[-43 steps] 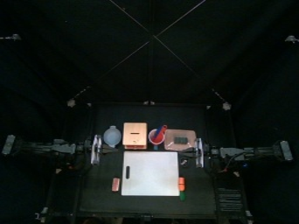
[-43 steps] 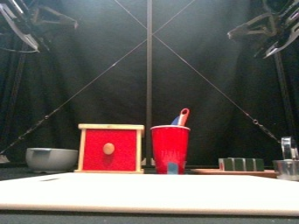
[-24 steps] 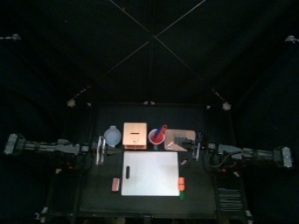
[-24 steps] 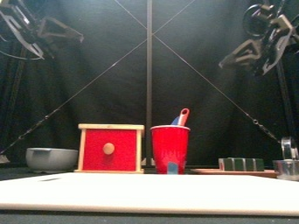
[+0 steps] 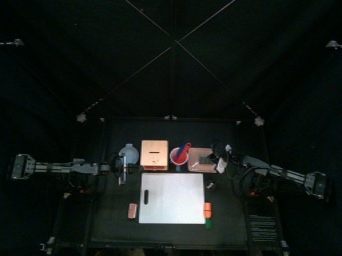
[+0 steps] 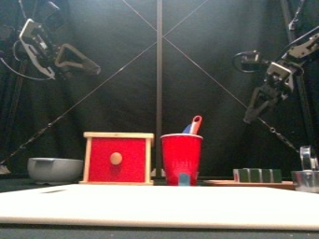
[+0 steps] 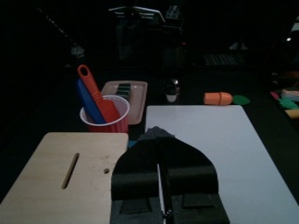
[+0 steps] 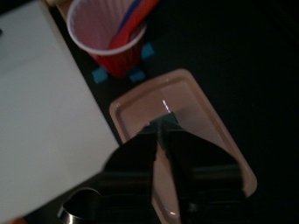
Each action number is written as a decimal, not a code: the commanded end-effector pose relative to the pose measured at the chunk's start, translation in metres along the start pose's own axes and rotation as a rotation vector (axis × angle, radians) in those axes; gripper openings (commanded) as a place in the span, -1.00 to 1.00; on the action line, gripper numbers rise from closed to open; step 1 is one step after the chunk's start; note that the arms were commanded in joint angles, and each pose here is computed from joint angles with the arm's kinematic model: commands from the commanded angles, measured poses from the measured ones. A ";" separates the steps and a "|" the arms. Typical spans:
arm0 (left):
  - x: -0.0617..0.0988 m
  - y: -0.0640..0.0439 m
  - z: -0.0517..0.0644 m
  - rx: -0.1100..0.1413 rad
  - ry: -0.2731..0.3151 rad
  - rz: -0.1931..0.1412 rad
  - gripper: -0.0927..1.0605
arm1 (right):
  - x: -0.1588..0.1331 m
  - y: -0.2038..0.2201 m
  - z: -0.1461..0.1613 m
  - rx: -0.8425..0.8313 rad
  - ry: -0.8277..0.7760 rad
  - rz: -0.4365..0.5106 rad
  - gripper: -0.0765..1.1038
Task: Place sushi on board then cut the sushi with the knife then place the pieces on the plate
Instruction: Place the sushi on the board
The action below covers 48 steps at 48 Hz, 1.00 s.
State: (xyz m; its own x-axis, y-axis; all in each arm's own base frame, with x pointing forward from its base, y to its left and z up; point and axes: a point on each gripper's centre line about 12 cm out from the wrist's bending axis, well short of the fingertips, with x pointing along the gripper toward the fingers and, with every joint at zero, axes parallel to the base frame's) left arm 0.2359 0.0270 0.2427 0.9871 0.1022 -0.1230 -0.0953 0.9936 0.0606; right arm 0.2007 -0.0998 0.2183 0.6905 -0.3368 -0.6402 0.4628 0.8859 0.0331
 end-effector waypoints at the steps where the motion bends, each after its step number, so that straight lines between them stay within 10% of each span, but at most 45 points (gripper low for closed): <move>1: 0.003 0.002 0.012 0.000 -0.041 0.006 -0.84 | 0.001 0.000 0.005 -0.037 0.023 -0.008 0.43; 10: 0.003 0.002 0.014 -0.004 -0.058 0.007 -0.84 | 0.007 -0.001 0.000 -0.134 0.087 -0.024 0.88; 48: 0.002 0.004 0.012 -0.008 -0.067 0.016 -0.84 | 0.062 -0.035 -0.016 -0.275 0.323 0.007 0.87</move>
State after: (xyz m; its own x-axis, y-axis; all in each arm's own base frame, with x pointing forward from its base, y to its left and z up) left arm 0.2370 0.0293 0.2473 0.9902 0.1118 -0.0832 -0.1076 0.9927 0.0536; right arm 0.2144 -0.1381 0.1572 0.4399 -0.2413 -0.8650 0.2428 0.9593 -0.1442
